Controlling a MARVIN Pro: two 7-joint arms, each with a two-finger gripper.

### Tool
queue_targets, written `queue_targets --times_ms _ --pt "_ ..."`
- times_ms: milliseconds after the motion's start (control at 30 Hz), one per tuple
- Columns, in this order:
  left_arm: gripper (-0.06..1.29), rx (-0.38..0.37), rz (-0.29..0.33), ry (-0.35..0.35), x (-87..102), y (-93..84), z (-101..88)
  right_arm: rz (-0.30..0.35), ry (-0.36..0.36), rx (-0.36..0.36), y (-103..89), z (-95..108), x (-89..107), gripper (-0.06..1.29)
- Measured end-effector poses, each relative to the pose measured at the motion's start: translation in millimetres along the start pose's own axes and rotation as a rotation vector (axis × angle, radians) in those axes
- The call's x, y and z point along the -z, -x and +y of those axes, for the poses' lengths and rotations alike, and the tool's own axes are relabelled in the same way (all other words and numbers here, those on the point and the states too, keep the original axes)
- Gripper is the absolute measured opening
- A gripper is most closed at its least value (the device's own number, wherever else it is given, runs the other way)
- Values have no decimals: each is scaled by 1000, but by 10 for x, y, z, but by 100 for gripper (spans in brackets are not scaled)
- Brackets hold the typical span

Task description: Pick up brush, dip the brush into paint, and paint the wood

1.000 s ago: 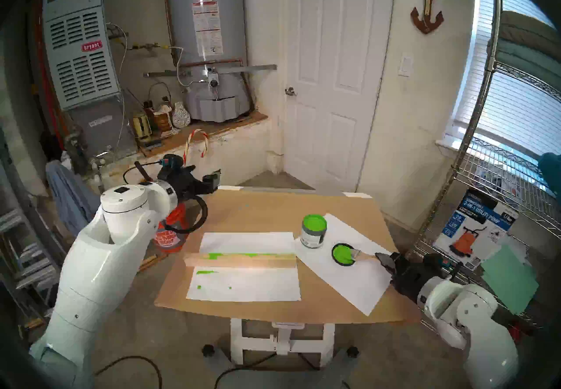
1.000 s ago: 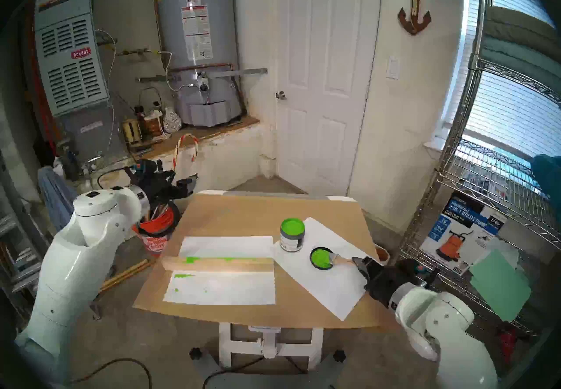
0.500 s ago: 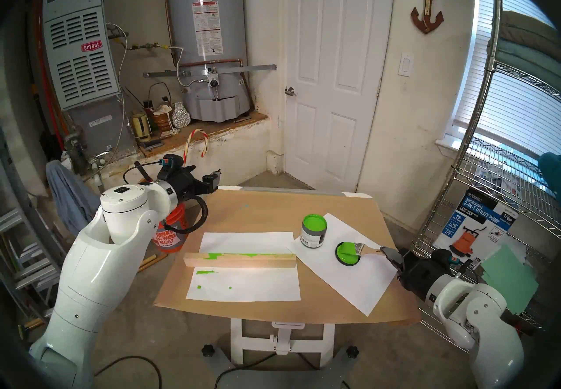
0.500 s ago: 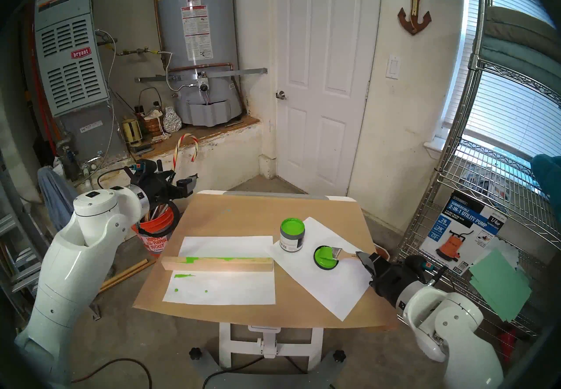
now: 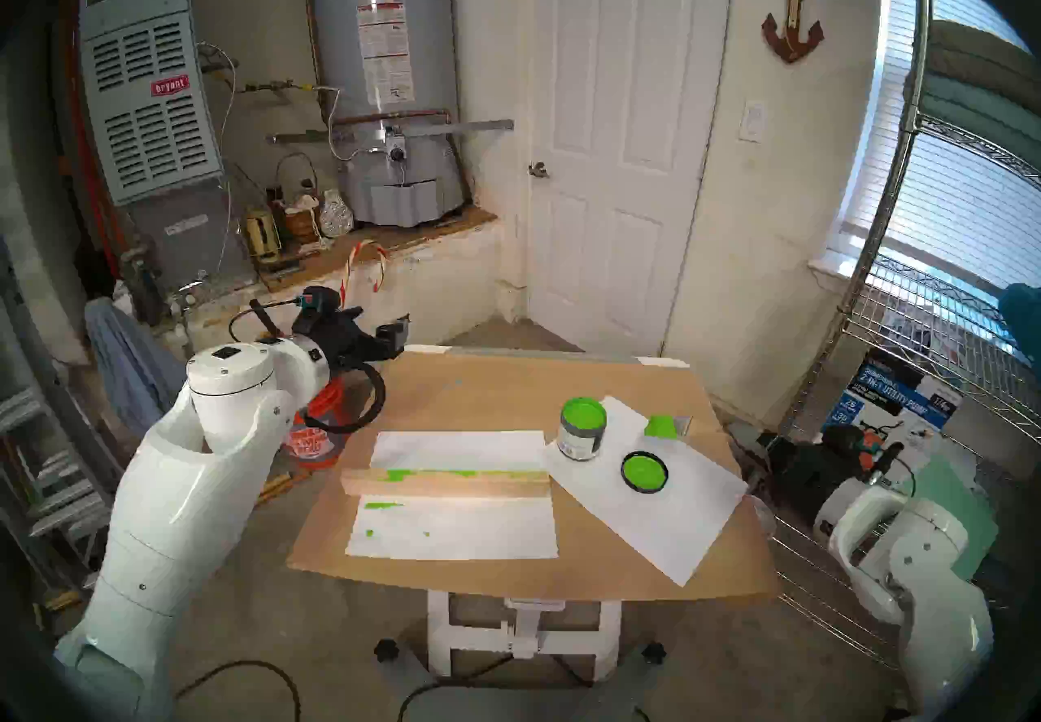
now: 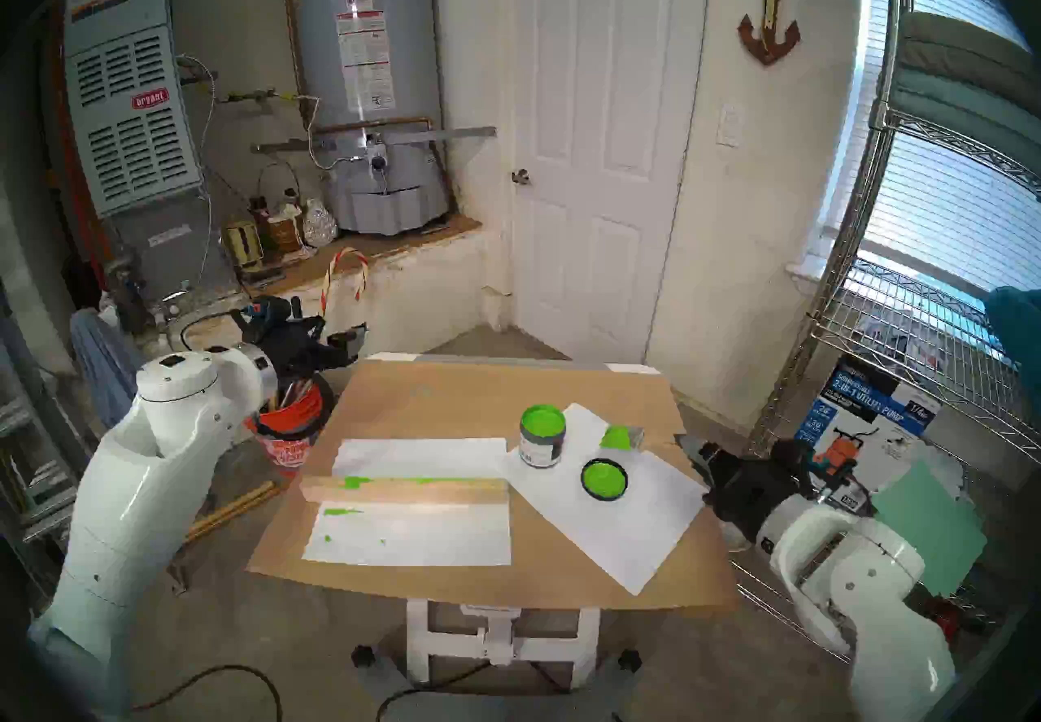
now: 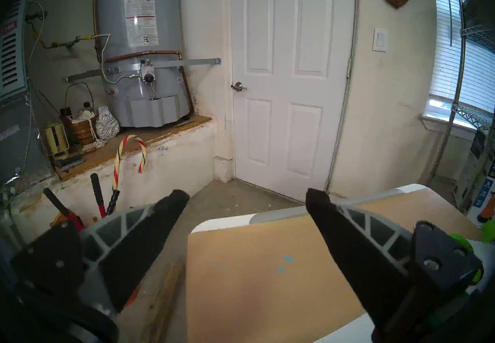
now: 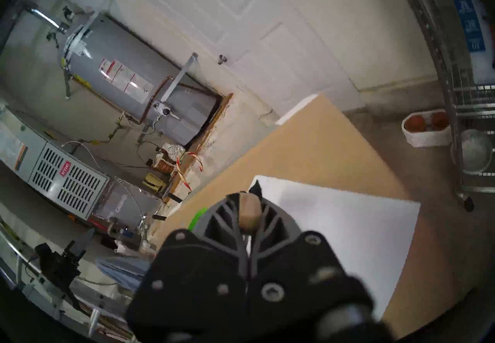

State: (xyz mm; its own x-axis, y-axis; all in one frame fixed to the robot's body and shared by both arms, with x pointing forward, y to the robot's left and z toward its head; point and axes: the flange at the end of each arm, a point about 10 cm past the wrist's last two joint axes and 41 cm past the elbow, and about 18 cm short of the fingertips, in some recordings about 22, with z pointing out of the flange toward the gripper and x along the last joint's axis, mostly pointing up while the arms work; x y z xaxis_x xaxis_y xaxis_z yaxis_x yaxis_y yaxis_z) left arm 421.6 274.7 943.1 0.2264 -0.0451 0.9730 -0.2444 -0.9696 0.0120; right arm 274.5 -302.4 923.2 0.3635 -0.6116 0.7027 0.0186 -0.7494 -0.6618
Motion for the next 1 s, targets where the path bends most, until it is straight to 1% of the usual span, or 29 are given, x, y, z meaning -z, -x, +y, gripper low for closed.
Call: queue_targets --times_ms 133,233,400,567,733,1000 --pt "125 0 0 0 0 0 0 6 -21 62 -133 -129 29 -2" --pt "125 0 0 0 0 0 0 2 -37 118 -221 -271 67 -2" --pt "125 0 0 0 0 0 0 -25 -47 192 -258 -448 91 -2" --pt "125 0 0 0 0 0 0 -64 -38 243 -205 -546 36 -2" --pt "125 0 0 0 0 -1 0 -100 -48 291 -140 -658 -42 -2" --pt "125 0 0 0 0 -1 0 -127 -67 352 -82 -806 -133 -2"
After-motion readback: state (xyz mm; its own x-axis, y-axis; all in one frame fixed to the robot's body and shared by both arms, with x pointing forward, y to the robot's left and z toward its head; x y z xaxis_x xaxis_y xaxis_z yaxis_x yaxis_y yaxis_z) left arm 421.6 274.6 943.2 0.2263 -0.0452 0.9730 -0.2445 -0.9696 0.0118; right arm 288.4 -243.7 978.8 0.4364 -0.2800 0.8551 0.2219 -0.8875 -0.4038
